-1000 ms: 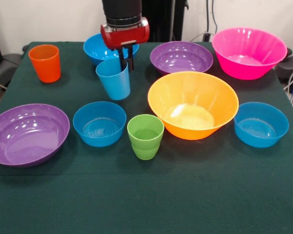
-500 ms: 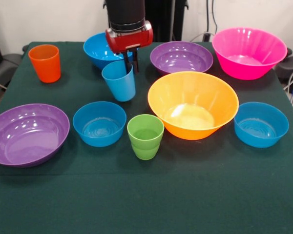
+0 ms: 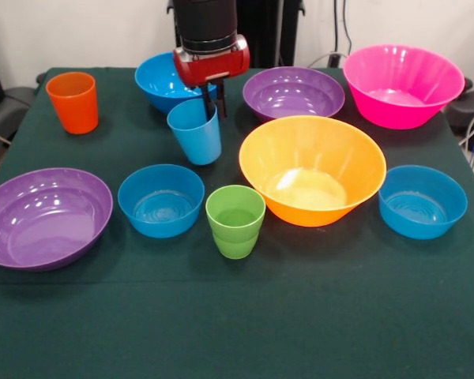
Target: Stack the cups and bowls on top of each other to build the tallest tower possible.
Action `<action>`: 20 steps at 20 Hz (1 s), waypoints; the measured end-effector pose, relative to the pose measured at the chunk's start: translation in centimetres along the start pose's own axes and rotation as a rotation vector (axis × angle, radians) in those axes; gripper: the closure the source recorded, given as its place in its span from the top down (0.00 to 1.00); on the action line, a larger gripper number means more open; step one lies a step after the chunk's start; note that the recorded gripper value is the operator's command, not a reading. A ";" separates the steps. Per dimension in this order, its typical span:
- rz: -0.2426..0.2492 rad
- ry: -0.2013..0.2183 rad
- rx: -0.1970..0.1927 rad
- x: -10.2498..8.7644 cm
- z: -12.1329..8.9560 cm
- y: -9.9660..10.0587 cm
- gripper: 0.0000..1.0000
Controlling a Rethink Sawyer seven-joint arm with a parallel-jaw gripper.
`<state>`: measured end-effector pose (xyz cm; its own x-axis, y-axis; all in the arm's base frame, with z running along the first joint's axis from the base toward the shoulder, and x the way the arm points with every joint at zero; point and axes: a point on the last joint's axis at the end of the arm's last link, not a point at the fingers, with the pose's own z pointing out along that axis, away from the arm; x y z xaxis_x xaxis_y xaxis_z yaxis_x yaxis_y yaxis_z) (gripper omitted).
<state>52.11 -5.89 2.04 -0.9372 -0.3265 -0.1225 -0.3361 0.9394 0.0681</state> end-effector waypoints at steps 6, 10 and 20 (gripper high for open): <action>-0.046 -0.002 0.016 -0.3 -0.1 0.6 0.00; -0.055 -0.003 0.016 -0.5 -0.1 1.0 0.00; -0.080 -0.010 0.023 -1.6 0.0 1.7 0.00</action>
<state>53.01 -3.79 2.31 -0.9066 -0.3994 -0.1366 -0.4073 0.9126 0.0350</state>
